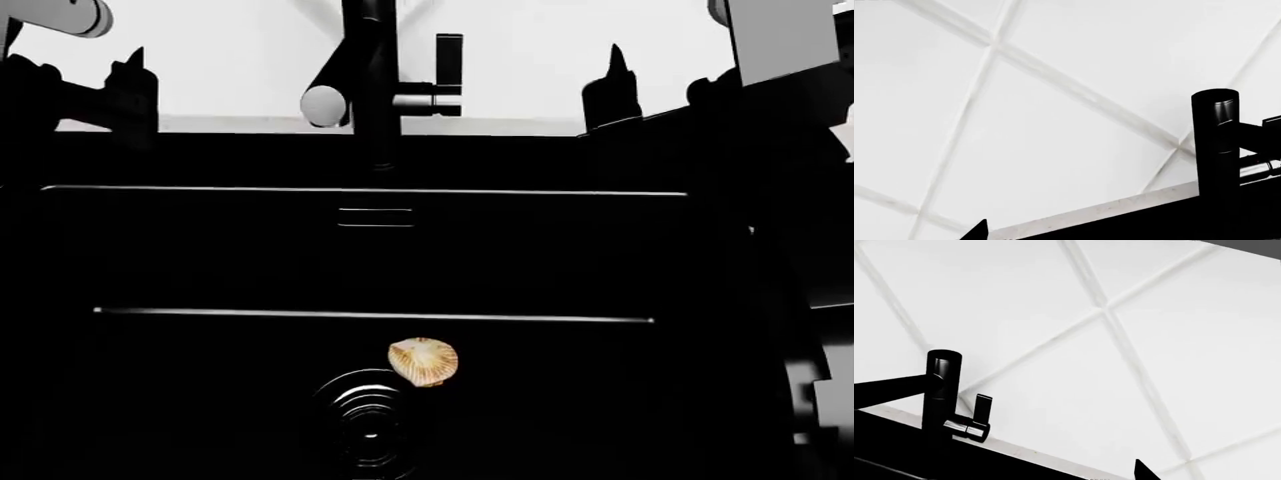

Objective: Turn on the sink faucet.

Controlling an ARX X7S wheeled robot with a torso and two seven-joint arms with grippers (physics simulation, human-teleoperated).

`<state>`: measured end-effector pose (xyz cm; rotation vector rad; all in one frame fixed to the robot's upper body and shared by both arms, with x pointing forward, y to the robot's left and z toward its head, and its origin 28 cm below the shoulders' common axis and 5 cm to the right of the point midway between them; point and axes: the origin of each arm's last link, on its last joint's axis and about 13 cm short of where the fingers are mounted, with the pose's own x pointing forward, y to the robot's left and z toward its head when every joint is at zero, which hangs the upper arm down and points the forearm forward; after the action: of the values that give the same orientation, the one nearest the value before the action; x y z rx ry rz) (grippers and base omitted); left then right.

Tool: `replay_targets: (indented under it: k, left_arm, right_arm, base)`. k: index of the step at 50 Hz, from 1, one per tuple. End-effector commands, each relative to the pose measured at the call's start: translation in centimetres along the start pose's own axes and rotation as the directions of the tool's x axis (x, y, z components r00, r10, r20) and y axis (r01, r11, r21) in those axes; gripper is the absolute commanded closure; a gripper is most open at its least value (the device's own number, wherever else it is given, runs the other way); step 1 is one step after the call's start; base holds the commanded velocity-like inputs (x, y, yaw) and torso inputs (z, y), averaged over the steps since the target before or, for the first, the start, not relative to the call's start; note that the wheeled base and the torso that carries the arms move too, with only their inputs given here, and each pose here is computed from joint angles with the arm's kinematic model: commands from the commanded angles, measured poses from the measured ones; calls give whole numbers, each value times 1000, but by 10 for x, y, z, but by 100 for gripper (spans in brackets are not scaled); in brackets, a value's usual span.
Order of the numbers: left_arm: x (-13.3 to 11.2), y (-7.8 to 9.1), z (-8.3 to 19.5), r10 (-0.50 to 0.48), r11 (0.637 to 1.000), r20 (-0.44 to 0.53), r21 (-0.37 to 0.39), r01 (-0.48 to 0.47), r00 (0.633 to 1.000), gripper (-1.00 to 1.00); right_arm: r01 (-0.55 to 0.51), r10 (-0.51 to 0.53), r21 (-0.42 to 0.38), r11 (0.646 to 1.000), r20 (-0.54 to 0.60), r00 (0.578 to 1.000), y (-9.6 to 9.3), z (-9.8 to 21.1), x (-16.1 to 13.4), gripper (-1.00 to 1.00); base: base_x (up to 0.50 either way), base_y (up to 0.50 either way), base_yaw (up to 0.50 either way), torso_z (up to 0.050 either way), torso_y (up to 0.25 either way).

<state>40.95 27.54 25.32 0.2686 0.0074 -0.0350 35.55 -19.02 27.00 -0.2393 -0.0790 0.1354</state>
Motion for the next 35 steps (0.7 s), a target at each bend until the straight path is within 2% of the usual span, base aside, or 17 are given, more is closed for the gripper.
replay_targets:
  k: [1,6,8,14,26,32,35]
  left_arm:
    - [1,-1,-7,1,1000,-13,-8,-1,1000,-100]
    - [1,-1,-15,6,1000,-22,-16,-6,1000,-100]
    - [-1,5,-17,14,1000,-27,-20,-14,1000,-100]
    - [-2,8,-20,25,999,-30,-26,-26,999,-100]
    - [-3,5,-30,27,999,-46,-32,-28,999,-100]
    - [-4,4,-34,20,999,-53,-30,-21,998,-100]
    - [-5,0,-40,13,998,-50,-55,-16,999,-100]
  right_arm:
    - [-9,9,10,1000,-6,1000,2,-5,-1,-100]
    - [-26,26,15,1000,-9,1000,7,-12,1,-100]
    - [-28,29,16,999,-9,1000,7,-13,1,-100]
    - [-30,30,19,999,-18,999,9,-16,2,-100]
    - [-30,31,24,999,-31,999,11,-20,0,-100]
    - [-32,33,44,999,-27,999,12,-23,2,-100]
    - [-24,26,71,997,-17,1000,15,-26,2,-100]
  base:
    - [410,-62,0,0,0]
    - [431,-21,0,0,0]
    - [500,0,0,0,0]
    - [500,34,0,0,2]
    - [500,135,0,0,2]
    - [500,273,0,0,0]
    - [241,121,0,0,0]
